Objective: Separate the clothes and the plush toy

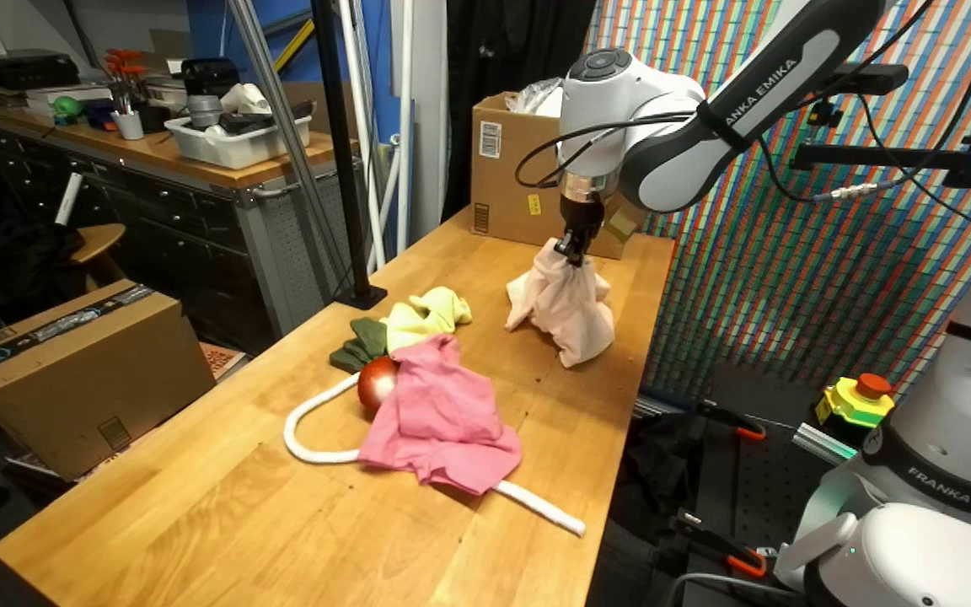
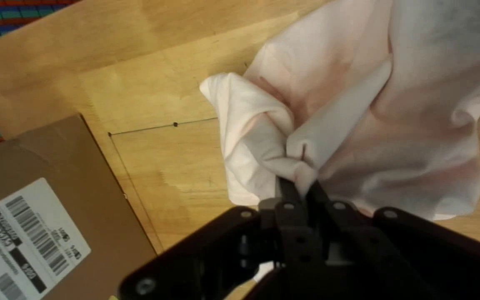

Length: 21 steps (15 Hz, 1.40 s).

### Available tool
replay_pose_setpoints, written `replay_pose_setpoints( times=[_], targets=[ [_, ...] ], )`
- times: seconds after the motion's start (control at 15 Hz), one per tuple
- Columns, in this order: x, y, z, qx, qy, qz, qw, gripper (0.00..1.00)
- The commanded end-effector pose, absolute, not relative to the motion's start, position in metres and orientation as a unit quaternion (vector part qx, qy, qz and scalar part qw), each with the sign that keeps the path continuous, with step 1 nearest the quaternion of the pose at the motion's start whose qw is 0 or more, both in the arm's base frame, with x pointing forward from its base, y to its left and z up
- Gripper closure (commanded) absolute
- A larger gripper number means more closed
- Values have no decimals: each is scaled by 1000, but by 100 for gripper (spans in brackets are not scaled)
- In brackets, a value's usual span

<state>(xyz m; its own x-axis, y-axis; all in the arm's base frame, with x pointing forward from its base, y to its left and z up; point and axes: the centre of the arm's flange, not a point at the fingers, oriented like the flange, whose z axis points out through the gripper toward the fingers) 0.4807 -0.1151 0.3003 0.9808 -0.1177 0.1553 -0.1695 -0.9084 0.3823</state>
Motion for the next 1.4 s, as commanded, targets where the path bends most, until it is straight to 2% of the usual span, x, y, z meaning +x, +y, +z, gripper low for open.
replay_pose_setpoints(
  times=[0.0,0.8,1.33],
  targets=[
    [461,-129,313,961,-122,74,236,97],
    [453,-224,319,907,-269,104,308,97],
    [482,-243,323,891,-312,147,296,97]
  ],
)
